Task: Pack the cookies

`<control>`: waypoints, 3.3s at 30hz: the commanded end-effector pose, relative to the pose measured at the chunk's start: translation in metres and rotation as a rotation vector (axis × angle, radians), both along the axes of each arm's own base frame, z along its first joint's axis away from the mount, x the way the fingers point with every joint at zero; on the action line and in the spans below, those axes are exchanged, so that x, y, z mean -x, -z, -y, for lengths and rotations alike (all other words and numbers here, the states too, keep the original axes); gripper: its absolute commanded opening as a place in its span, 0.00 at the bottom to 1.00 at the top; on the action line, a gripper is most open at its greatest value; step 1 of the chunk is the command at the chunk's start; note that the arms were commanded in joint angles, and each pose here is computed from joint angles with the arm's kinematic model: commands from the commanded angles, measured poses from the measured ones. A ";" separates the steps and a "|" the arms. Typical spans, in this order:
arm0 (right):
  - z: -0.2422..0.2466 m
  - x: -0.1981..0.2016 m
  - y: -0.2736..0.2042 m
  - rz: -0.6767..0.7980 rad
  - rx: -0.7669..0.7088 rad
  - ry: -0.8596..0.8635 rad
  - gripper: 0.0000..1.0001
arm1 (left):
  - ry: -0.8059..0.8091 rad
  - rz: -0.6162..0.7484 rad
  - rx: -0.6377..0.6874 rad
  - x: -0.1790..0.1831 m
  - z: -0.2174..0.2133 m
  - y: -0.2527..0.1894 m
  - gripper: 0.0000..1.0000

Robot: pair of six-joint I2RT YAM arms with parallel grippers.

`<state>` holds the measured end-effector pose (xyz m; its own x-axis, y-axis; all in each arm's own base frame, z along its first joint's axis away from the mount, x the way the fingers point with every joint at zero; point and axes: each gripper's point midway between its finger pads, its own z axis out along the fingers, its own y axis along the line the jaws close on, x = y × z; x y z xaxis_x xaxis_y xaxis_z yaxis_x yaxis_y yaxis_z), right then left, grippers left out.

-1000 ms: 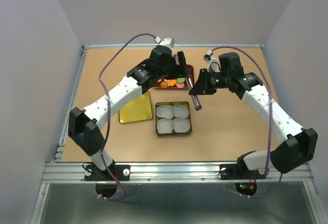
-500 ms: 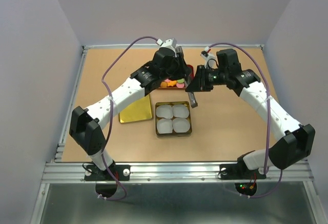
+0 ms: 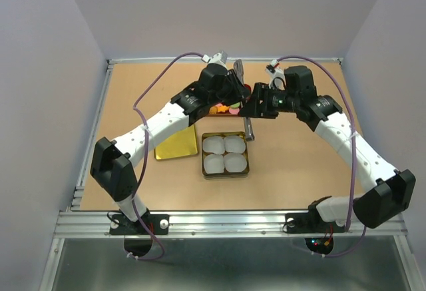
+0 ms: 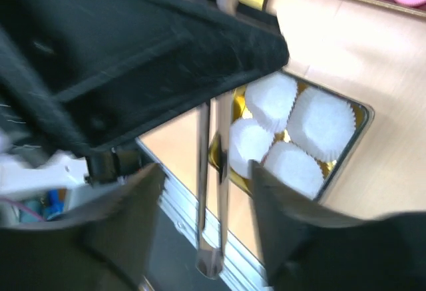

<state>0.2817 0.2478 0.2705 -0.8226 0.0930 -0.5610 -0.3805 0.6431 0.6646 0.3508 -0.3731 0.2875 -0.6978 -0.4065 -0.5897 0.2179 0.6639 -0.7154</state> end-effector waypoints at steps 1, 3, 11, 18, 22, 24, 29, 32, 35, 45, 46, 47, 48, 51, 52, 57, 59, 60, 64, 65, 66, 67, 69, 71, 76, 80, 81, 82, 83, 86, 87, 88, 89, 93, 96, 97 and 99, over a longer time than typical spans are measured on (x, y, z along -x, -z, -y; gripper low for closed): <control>-0.001 -0.010 -0.036 0.170 -0.045 0.041 0.71 | 0.005 -0.053 0.036 0.008 -0.002 0.003 0.04; 0.001 -0.013 -0.035 0.186 -0.025 0.066 0.74 | -0.002 -0.079 0.060 0.009 -0.003 0.004 0.03; 0.003 -0.020 -0.021 0.221 0.074 0.144 0.77 | -0.046 -0.166 0.191 0.013 -0.009 0.016 0.00; 0.015 -0.028 0.013 0.210 0.208 0.242 0.75 | -0.075 -0.187 0.332 0.016 -0.013 0.002 0.00; 0.011 -0.025 0.025 0.186 0.221 0.217 0.72 | -0.090 -0.170 0.405 0.015 -0.017 -0.012 0.00; 0.007 -0.025 0.033 0.168 0.228 0.205 0.69 | -0.086 -0.171 0.443 0.017 -0.017 -0.013 0.00; -0.003 -0.022 0.037 0.161 0.206 0.185 0.64 | -0.084 -0.205 0.458 0.017 -0.013 -0.004 0.00; -0.006 -0.022 0.037 0.160 0.198 0.181 0.52 | -0.103 -0.201 0.474 0.016 -0.016 -0.005 0.00; -0.006 -0.022 0.037 0.162 0.199 0.186 0.46 | -0.118 -0.185 0.469 0.015 -0.020 -0.007 0.00; -0.006 -0.023 0.039 0.161 0.204 0.184 0.18 | -0.121 -0.199 0.416 0.015 -0.020 0.006 0.34; -0.006 -0.022 0.039 0.162 0.207 0.184 0.17 | -0.119 -0.195 0.414 0.015 -0.020 0.006 0.38; -0.005 -0.023 0.039 0.161 0.208 0.188 0.15 | -0.120 -0.193 0.411 0.015 -0.020 0.007 0.42; -0.005 -0.023 0.039 0.162 0.210 0.193 0.14 | -0.119 -0.191 0.407 0.015 -0.020 0.007 0.46; -0.005 -0.025 0.041 0.157 0.213 0.202 0.13 | -0.111 -0.172 0.380 0.014 -0.020 0.005 0.59; -0.005 -0.025 0.042 0.154 0.213 0.201 0.12 | -0.106 -0.165 0.357 0.013 -0.021 0.004 0.63; -0.003 -0.035 0.035 0.160 0.223 0.246 0.12 | -0.183 -0.153 0.267 0.015 -0.045 0.008 0.77; -0.002 -0.039 0.033 0.164 0.235 0.258 0.12 | -0.263 -0.136 0.231 0.012 -0.067 0.016 0.83; -0.002 -0.045 0.032 0.166 0.251 0.273 0.12 | -0.284 -0.114 0.235 0.015 -0.078 0.007 0.85; 0.001 -0.056 0.046 0.125 0.314 0.307 0.11 | -0.398 -0.075 0.112 0.021 -0.131 0.012 0.86; -0.001 -0.058 0.043 0.127 0.314 0.308 0.11 | -0.444 -0.055 0.075 0.019 -0.148 0.013 0.86; 0.000 -0.059 0.048 0.113 0.331 0.308 0.11 | -0.455 -0.033 0.015 0.026 -0.164 0.012 0.86; -0.001 -0.062 0.052 0.104 0.346 0.313 0.11 | -0.492 -0.020 -0.027 0.027 -0.178 0.015 0.86; 0.001 -0.064 0.065 0.074 0.384 0.315 0.12 | -0.526 0.016 -0.108 0.034 -0.209 0.016 0.87; 0.003 -0.065 0.073 0.057 0.412 0.320 0.15 | -0.557 0.040 -0.148 0.038 -0.229 0.016 0.89; 0.011 -0.072 0.087 0.043 0.488 0.336 0.38 | -0.612 0.116 -0.228 0.045 -0.274 0.004 0.90; 0.018 -0.080 0.096 0.031 0.530 0.340 0.47 | -0.618 0.130 -0.309 0.047 -0.291 0.011 0.91; 0.020 -0.084 0.101 0.024 0.543 0.343 0.48 | -0.615 0.122 -0.329 0.047 -0.293 0.016 0.91; 0.020 -0.085 0.103 0.020 0.550 0.342 0.48 | -0.615 0.115 -0.338 0.047 -0.295 0.020 0.91; 0.019 -0.086 0.105 0.017 0.553 0.339 0.49 | -0.605 0.106 -0.346 0.047 -0.295 0.026 0.91; 0.019 -0.087 0.117 -0.003 0.576 0.331 0.49 | -0.588 0.087 -0.350 0.050 -0.295 0.040 0.91; 0.019 -0.088 0.120 -0.007 0.581 0.329 0.49 | -0.583 0.087 -0.348 0.050 -0.295 0.043 0.91; 0.019 -0.089 0.122 -0.013 0.586 0.331 0.49 | -0.581 0.091 -0.340 0.050 -0.294 0.043 0.92; 0.019 -0.091 0.127 -0.019 0.594 0.332 0.49 | -0.579 0.090 -0.336 0.051 -0.294 0.046 0.91; 0.017 -0.095 0.137 -0.037 0.606 0.325 0.49 | -0.562 0.079 -0.328 0.055 -0.292 0.056 0.91; 0.011 -0.094 0.144 -0.058 0.599 0.303 0.49 | -0.564 0.073 -0.336 0.055 -0.293 0.060 0.91; 0.009 -0.093 0.147 -0.070 0.594 0.295 0.49 | -0.561 0.072 -0.335 0.055 -0.293 0.061 0.91; 0.008 -0.090 0.154 -0.091 0.594 0.284 0.48 | -0.560 0.075 -0.332 0.055 -0.292 0.061 0.91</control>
<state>0.3592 0.2289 0.0980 -0.8771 -0.0046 -0.4803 -0.0832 0.9863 0.1423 0.2931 -0.0808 0.2131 -0.4290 -0.4826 -0.7636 -0.2193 0.8757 -0.4303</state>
